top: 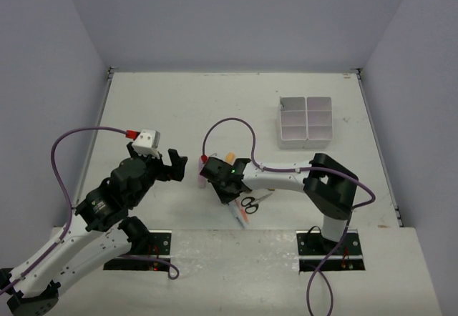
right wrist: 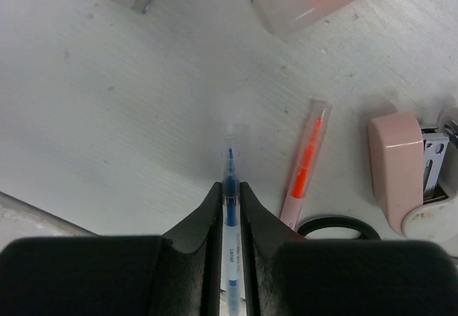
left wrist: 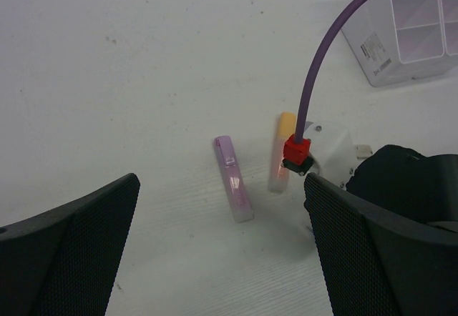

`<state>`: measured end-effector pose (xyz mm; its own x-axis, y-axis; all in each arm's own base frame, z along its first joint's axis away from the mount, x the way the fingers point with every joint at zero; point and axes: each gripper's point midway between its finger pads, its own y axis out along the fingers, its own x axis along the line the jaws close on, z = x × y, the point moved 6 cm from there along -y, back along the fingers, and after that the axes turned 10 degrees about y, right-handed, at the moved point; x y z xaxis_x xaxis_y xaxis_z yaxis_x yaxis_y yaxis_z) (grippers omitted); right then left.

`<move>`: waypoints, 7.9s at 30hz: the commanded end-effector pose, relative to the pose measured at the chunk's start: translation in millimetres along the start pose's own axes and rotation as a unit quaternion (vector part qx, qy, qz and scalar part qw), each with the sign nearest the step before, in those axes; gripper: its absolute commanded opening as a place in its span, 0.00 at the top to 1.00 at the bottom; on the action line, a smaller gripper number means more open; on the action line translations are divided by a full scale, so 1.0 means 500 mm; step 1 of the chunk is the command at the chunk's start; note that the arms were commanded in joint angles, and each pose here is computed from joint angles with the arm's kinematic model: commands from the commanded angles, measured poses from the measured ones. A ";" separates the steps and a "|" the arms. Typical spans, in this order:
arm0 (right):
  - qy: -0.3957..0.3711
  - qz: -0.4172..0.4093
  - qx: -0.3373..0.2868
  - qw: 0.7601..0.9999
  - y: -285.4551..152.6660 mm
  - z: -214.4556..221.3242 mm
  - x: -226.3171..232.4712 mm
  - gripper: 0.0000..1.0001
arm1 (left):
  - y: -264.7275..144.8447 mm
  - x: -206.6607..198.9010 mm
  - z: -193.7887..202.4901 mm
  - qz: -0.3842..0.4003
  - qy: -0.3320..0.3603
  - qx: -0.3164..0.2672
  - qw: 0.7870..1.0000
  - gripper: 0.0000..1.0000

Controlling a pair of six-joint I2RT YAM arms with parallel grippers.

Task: Sort the stationery into containers
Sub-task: Pick up the pen from the center of the board, then place the pen in the storage box, then pick up the pen from the center of the board, then place the pen in the storage box.

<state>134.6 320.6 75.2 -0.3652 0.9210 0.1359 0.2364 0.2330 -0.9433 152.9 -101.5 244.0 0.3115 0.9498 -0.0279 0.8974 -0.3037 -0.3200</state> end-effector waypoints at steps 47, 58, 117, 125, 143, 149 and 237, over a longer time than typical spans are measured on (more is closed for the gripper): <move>0.247 0.059 -0.730 0.635 -0.405 -0.476 -0.626 1.00 | 0.013 -0.017 -0.003 0.029 0.017 -0.004 0.999 0.00; 0.266 0.067 -0.700 0.659 -0.303 -0.461 -0.643 1.00 | 0.013 -0.019 -0.004 0.035 0.018 -0.005 0.999 0.00; 0.042 -0.026 -0.101 0.994 -0.083 -0.064 0.019 0.62 | -0.024 0.010 -0.027 0.007 -0.013 -0.052 0.999 0.00; 0.041 -0.002 -0.073 0.997 -0.033 -0.055 0.006 0.63 | -0.025 0.010 -0.027 0.008 -0.013 -0.054 0.998 0.00; 0.055 0.022 -0.025 0.998 0.043 -0.028 -0.026 0.74 | -0.024 0.007 -0.027 0.013 -0.010 -0.052 0.999 0.00; 0.049 0.012 -0.029 0.998 0.027 -0.033 -0.021 1.00 | -0.023 0.006 -0.026 0.014 -0.009 -0.051 0.999 0.00; 0.079 -0.283 -0.380 0.877 -0.369 -0.151 -0.278 0.01 | 0.009 -0.001 -0.007 -0.002 0.010 -0.009 1.000 0.00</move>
<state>243.3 153.0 307.2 -0.4762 0.7354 0.4822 0.8282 0.5594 -0.0352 154.4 -104.7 245.1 0.3368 0.9415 -0.0149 0.8932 -0.3244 -0.3114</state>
